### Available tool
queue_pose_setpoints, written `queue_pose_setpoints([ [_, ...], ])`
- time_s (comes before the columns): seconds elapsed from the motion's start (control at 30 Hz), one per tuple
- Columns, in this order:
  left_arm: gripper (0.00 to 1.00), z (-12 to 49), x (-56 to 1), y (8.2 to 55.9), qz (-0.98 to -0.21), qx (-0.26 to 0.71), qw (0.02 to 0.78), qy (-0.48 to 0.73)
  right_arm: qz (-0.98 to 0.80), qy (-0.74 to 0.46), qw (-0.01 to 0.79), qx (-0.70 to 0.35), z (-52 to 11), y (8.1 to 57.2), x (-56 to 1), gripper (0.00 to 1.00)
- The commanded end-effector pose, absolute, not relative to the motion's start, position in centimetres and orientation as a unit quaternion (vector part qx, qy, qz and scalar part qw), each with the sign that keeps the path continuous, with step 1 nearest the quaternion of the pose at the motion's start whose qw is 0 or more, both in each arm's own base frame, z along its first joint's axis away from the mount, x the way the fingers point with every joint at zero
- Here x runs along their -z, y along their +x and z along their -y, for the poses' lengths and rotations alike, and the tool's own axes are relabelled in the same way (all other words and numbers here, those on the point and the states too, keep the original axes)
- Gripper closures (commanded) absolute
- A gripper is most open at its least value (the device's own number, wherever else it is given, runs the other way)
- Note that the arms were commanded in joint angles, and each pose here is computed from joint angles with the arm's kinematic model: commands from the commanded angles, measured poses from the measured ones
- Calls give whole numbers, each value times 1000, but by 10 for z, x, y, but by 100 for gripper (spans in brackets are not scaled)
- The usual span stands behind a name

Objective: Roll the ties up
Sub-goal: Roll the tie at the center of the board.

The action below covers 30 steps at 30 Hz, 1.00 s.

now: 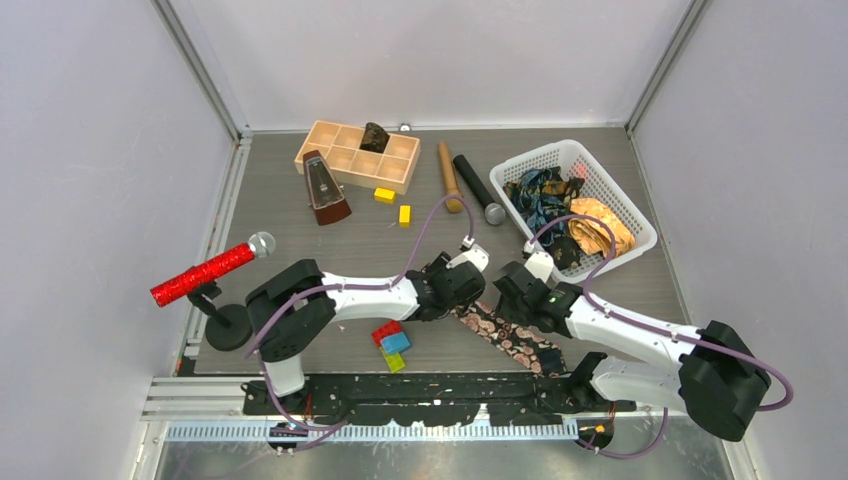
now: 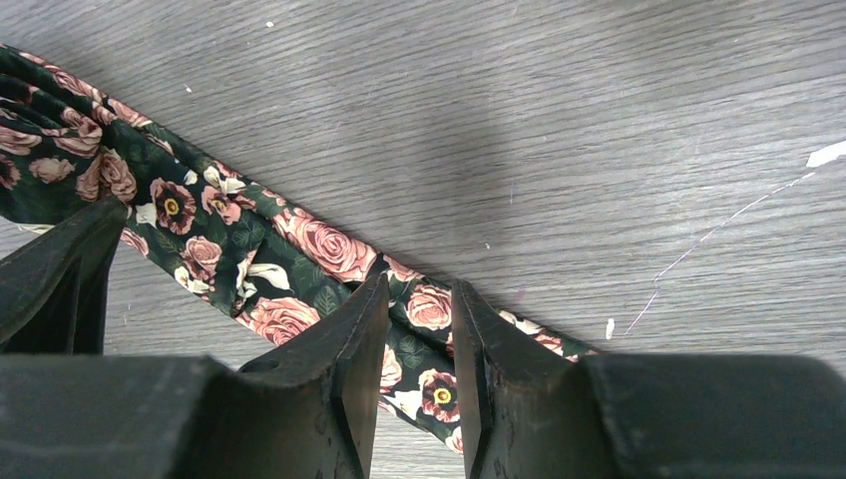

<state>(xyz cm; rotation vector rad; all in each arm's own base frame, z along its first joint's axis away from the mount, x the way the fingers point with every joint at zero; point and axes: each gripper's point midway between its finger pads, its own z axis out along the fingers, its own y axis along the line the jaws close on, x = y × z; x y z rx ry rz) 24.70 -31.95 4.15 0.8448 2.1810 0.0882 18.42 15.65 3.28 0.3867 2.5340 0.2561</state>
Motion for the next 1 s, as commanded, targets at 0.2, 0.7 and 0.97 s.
queue_pose_setpoints([
  [0.2, 43, 324, -68, 247, -863, 17, 402, 305, -929, 155, 319, -110, -155, 194, -51, 64],
  [0.7, 34, 334, -104, 242, -847, 94, 425, 305, -891, 190, 383, -155, -161, 216, -88, 63],
  [0.97, 32, 310, -137, 265, -847, 196, 438, 227, -877, 177, 379, -238, -204, 232, -104, 63],
])
